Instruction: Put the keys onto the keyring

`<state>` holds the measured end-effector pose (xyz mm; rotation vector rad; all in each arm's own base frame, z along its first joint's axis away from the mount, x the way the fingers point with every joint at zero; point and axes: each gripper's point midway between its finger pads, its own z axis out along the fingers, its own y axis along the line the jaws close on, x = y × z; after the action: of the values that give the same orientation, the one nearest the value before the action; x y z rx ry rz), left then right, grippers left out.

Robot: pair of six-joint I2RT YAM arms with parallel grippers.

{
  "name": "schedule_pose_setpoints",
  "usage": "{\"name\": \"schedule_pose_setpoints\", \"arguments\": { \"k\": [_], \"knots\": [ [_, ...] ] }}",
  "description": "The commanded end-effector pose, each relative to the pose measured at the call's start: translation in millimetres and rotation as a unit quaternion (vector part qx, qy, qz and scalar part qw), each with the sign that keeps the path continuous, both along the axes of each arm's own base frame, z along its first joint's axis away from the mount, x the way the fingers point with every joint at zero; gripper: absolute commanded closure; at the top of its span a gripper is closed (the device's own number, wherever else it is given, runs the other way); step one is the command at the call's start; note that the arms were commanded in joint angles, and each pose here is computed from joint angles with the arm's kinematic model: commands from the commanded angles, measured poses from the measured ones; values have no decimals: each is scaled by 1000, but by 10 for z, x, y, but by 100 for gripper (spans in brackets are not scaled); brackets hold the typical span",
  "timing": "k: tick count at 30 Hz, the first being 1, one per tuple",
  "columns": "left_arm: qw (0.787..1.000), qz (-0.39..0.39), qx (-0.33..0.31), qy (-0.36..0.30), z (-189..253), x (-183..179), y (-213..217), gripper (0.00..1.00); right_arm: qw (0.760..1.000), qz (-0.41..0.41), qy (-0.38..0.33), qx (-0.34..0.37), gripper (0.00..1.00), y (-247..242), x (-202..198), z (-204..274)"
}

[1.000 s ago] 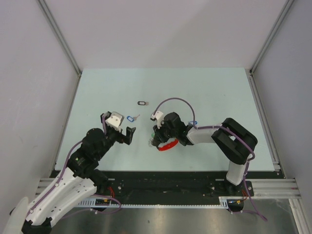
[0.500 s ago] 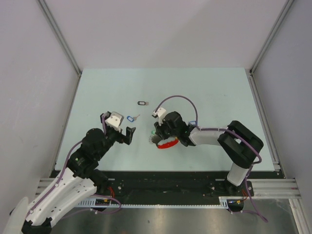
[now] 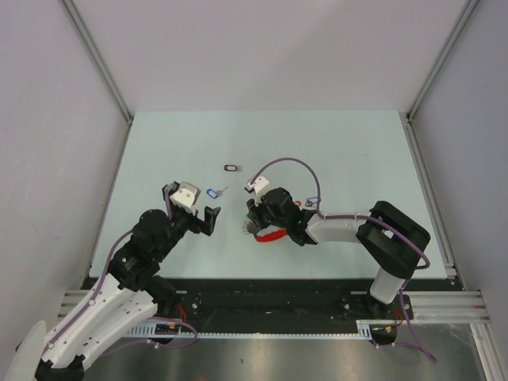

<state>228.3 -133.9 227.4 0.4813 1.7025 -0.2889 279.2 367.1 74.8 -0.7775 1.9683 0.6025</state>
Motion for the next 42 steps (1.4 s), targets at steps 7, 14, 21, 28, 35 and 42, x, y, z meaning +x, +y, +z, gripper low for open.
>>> {"name": "schedule_pose_setpoints", "arguments": {
  "k": [7, 14, 21, 28, 35, 42],
  "knots": [
    [1000, 0, -24, -12, 176, -15, 2, 5, 999, -28, -3, -18, 72, -7, 17, -279],
    [1000, -2, -26, -12, 179, -18, -6, 5, 999, -23, -11, -25, 72, -49, -12, -314],
    [1000, -1, -25, -10, 169, -14, -3, 5, 999, -10, -15, -29, 73, -25, -14, -399],
    [1000, -3, -24, -10, 168, -13, -10, 5, 999, -2, -30, -27, 72, 13, 11, -397],
    [1000, -4, -24, -10, 165, -12, -12, 5, 998, -6, -42, -40, 73, -14, 49, -460],
    [1000, -3, -25, -9, 164, -10, -9, 5, 997, -17, -55, -44, 83, -41, 110, -491]
  ]
}}
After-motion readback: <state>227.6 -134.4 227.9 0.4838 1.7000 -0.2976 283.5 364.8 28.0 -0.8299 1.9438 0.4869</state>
